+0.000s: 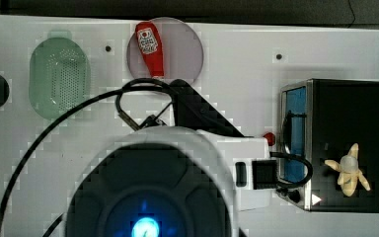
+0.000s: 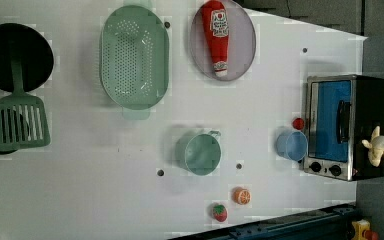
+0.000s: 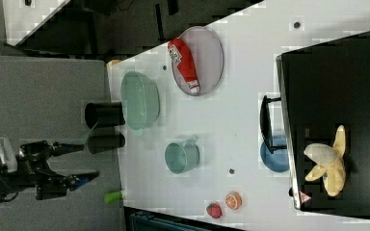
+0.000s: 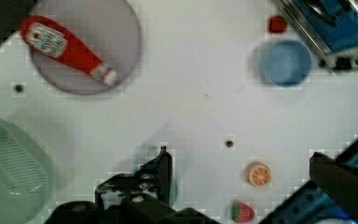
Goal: Pick banana from table and place on oven.
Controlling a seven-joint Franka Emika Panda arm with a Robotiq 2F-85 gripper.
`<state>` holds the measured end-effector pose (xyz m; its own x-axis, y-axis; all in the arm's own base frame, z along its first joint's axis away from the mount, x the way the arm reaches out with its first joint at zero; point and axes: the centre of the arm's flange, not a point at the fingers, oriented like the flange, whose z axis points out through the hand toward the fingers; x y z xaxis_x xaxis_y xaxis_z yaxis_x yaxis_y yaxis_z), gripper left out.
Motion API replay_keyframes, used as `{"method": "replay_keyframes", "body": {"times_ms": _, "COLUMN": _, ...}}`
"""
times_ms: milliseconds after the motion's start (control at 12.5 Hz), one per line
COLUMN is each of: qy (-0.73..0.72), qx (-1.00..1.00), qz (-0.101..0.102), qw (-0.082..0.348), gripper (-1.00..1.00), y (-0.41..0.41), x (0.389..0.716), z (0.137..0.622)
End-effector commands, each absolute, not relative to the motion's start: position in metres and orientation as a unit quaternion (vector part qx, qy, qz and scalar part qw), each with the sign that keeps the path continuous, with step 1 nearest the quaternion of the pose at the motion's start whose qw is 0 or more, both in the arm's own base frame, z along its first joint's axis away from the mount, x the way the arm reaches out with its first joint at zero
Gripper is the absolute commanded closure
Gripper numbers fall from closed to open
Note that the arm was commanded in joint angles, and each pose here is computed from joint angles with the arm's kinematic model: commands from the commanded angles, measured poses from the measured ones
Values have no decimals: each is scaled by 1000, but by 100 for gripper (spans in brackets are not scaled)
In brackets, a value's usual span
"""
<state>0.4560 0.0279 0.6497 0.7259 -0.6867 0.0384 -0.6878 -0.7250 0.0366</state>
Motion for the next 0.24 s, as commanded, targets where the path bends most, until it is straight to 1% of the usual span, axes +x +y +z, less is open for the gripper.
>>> {"method": "replay_keyframes", "body": {"times_ms": 80, "qy": -435, "qx": 900, "qz": -3, "qw": 21, "gripper": -100, "y": -14, "x": 459, "z": 638}}
{"method": "replay_keyframes", "body": {"times_ms": 240, "qy": -435, "qx": 900, "qz": -4, "qw": 22, "gripper": -100, "y": -14, "x": 461, "z": 636}}
